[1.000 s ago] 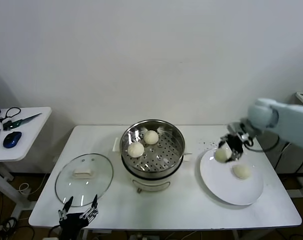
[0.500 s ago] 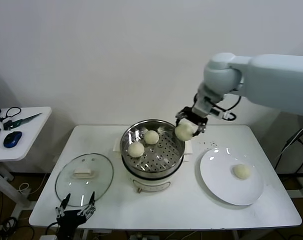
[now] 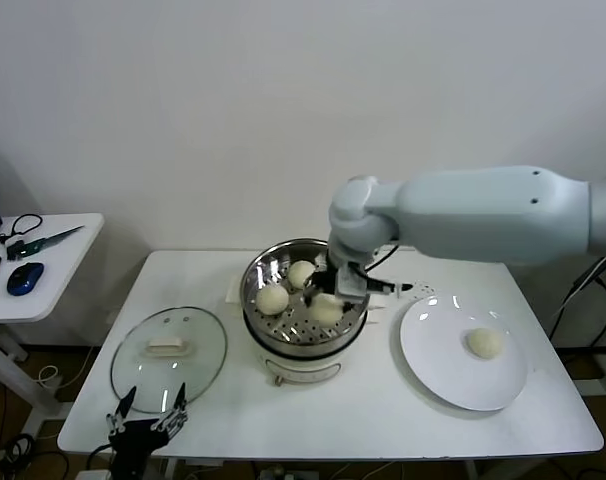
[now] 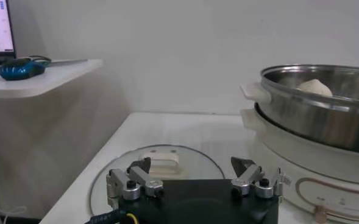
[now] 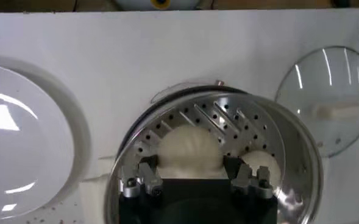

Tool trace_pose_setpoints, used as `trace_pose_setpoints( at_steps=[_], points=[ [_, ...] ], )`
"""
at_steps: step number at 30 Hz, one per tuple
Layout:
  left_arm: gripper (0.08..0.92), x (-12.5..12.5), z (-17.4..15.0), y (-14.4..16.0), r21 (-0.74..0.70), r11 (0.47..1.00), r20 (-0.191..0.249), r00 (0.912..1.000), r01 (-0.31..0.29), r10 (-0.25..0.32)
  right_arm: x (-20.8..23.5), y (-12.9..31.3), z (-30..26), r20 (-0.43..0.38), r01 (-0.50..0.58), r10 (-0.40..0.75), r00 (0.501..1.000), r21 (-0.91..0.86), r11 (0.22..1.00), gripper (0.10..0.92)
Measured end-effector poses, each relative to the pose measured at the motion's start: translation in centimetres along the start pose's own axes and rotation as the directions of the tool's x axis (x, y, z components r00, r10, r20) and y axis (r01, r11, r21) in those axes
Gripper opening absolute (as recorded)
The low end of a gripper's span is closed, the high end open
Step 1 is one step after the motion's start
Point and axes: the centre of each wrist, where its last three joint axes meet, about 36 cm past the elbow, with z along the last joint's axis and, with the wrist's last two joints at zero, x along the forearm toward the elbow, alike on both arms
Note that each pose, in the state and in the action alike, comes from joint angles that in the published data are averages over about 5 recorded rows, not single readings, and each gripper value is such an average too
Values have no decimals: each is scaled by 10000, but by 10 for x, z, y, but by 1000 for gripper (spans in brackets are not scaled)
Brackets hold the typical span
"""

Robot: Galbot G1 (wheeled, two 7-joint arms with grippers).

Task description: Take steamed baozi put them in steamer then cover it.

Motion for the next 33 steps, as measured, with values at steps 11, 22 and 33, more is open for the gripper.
trace_pose_setpoints(
  at_steps=[11,22,33],
  points=[
    [823,-1,-1,0,2,10000,-5,10000,28,-28,-47,-16,-9,161,-109,98,9998,704,9975,742],
    [823,0,0,0,21,10000,15,10000,56,-56,-47,-17,-3,173,-435,424,9990,760,9962,823],
    [823,0,0,-2,8,10000,37,10000,22,-22,32,34,58,-87,-350,341,9994,-1321,9906,823]
  ],
)
